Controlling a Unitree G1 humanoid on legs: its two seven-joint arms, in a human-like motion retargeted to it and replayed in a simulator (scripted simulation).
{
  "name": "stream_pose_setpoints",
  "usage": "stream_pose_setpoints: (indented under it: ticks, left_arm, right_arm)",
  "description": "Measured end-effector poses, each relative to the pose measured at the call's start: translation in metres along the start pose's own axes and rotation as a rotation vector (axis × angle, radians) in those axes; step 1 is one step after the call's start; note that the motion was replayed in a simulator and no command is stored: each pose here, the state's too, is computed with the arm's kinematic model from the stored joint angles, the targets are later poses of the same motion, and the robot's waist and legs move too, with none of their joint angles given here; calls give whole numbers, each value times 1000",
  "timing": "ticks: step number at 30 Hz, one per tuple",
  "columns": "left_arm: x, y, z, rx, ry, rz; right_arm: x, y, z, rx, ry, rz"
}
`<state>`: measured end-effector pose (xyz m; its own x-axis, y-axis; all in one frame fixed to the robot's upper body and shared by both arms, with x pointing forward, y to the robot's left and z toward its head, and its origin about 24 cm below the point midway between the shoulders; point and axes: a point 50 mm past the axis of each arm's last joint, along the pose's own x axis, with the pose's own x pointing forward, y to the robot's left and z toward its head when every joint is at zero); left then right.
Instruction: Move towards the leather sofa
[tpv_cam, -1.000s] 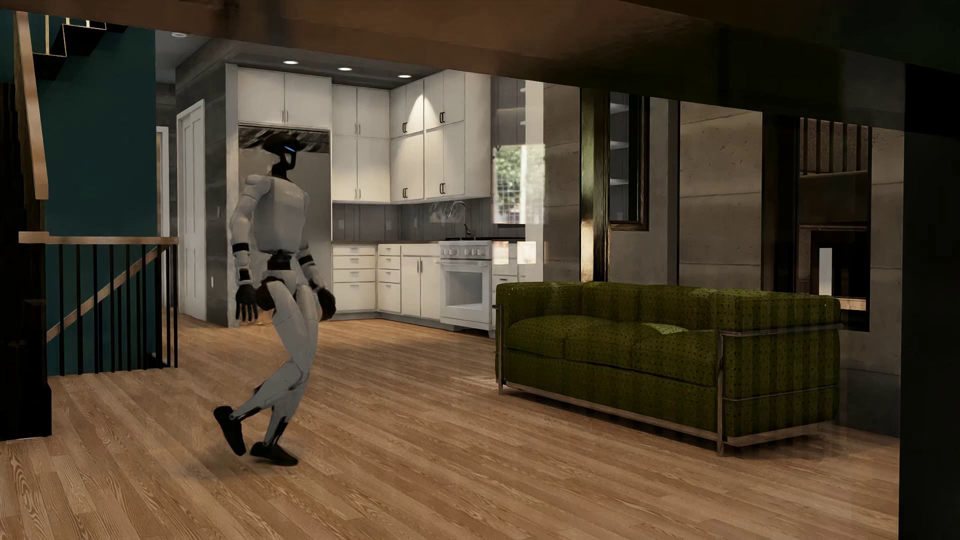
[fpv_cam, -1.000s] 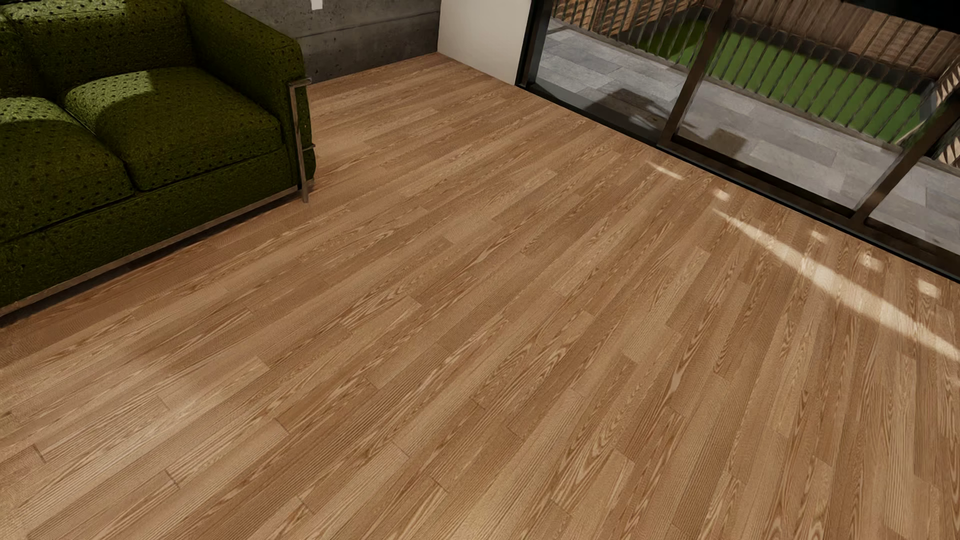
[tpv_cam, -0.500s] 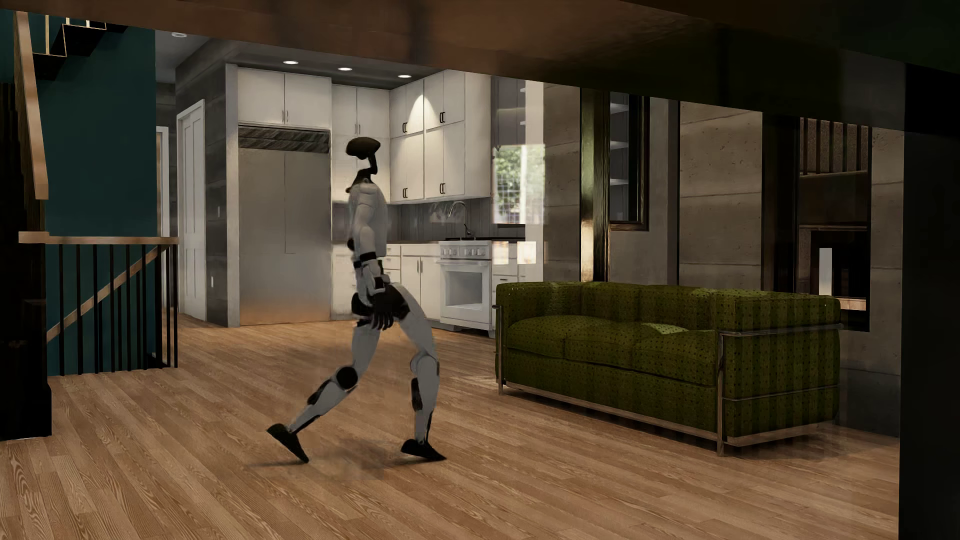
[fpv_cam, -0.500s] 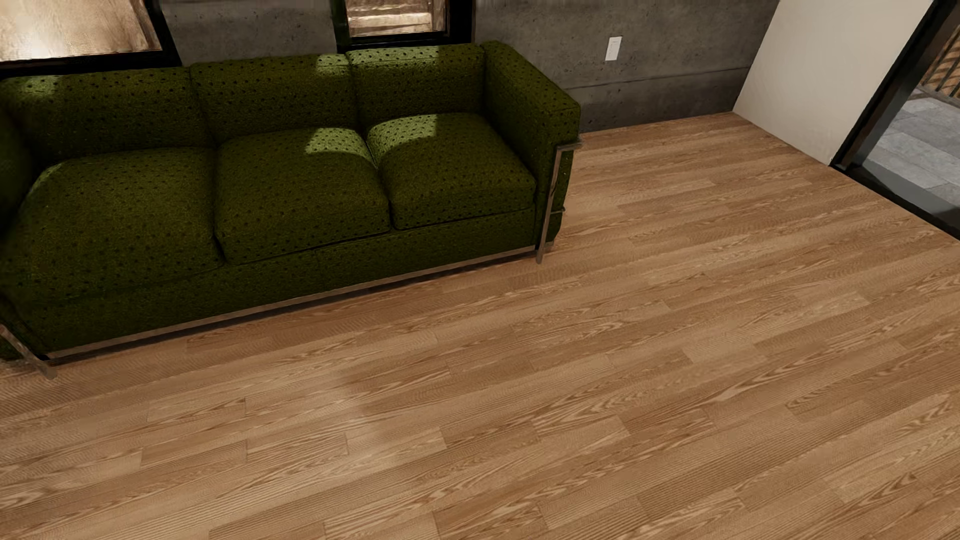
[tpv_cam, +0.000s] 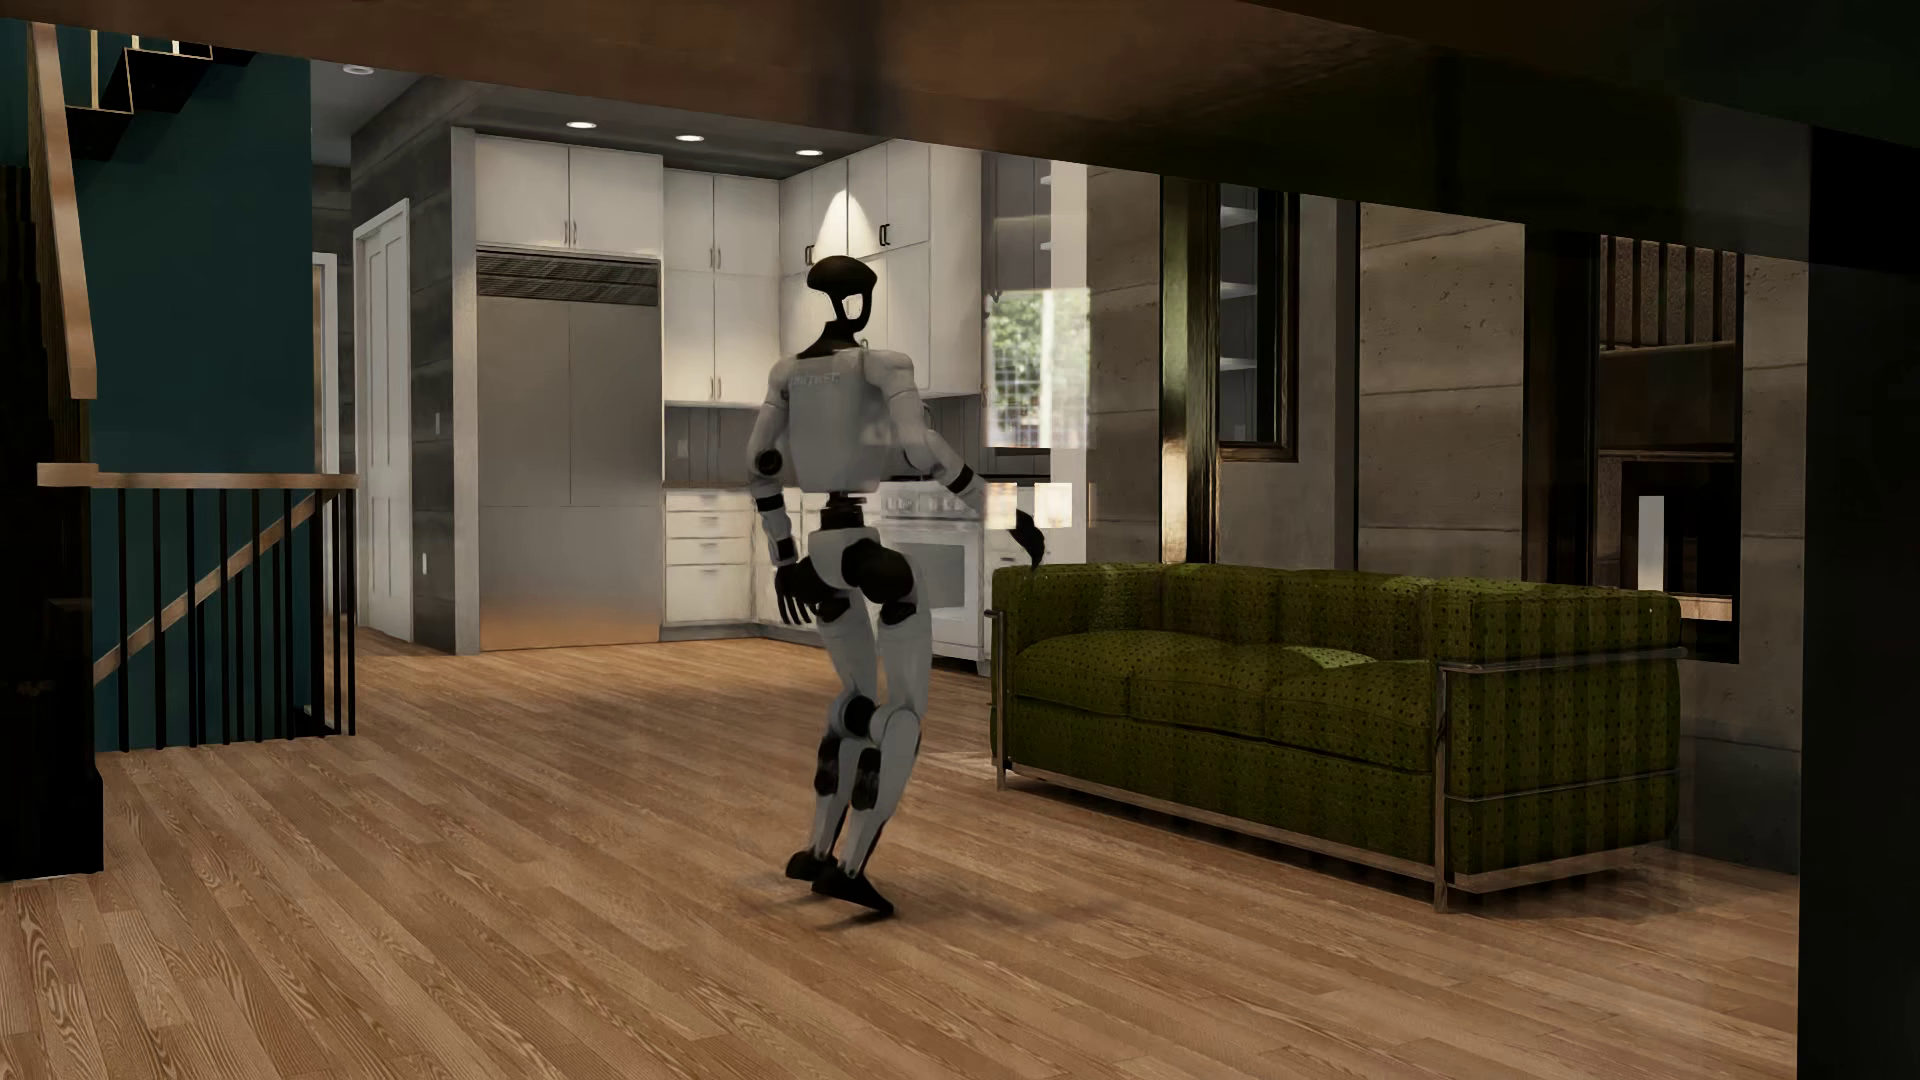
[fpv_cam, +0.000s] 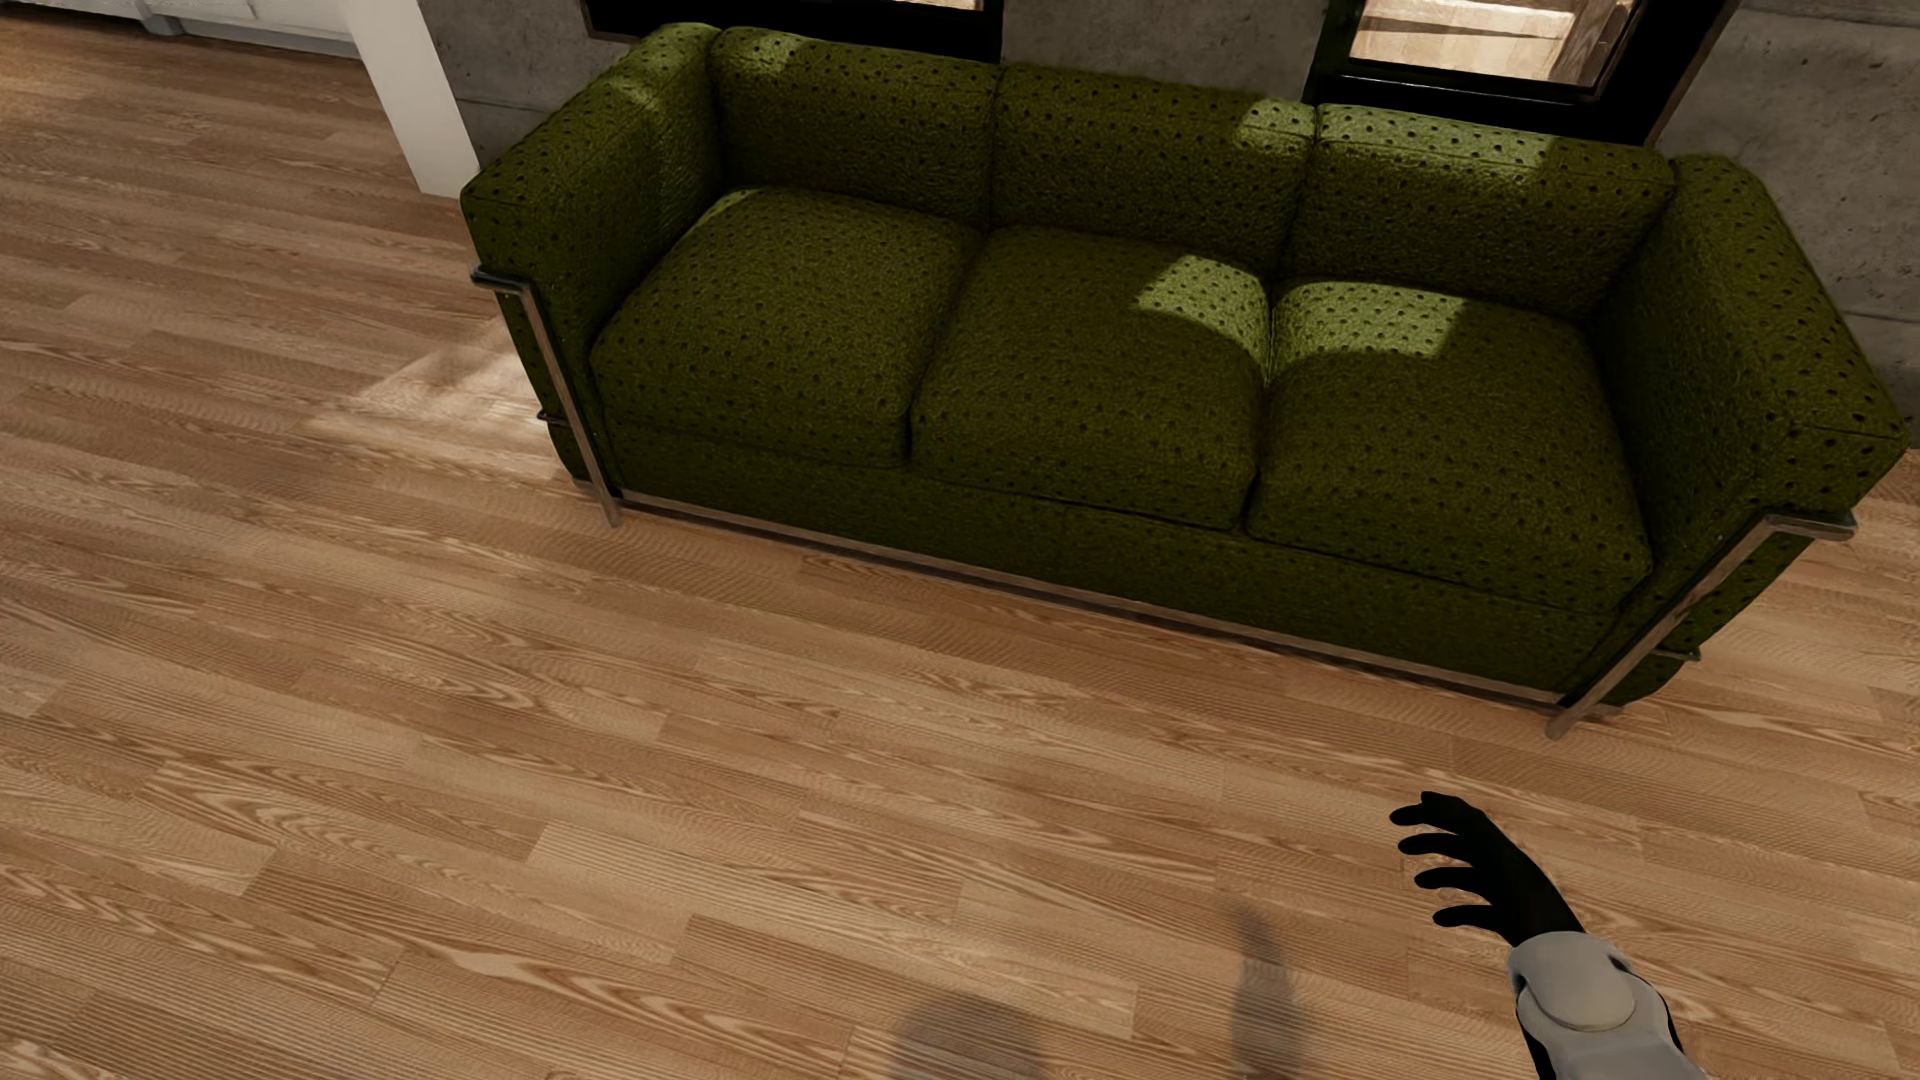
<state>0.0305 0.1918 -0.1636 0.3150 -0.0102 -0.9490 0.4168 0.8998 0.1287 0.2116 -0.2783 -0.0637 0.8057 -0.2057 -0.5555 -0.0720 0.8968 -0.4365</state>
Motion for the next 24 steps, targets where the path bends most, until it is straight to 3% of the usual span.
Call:
stream_pose_setpoints:
  ticks: [4,7,11,18,24]
  left_arm:
    - [3,-11,8,107,-11,-57]
    - [6,13,10,178,9,-14]
    - [12,43,49,167,-86,71]
    - [10,38,102,98,-280,78]
    - [10,-6,110,268,-314,-63]
  right_arm:
    - [-3,66,18,-135,-82,237]
    - [-19,127,-17,-231,52,438]
    - [-59,174,-66,-531,142,711]
    - [-34,121,-64,-326,212,469]
    - [-30,117,-63,-354,218,464]
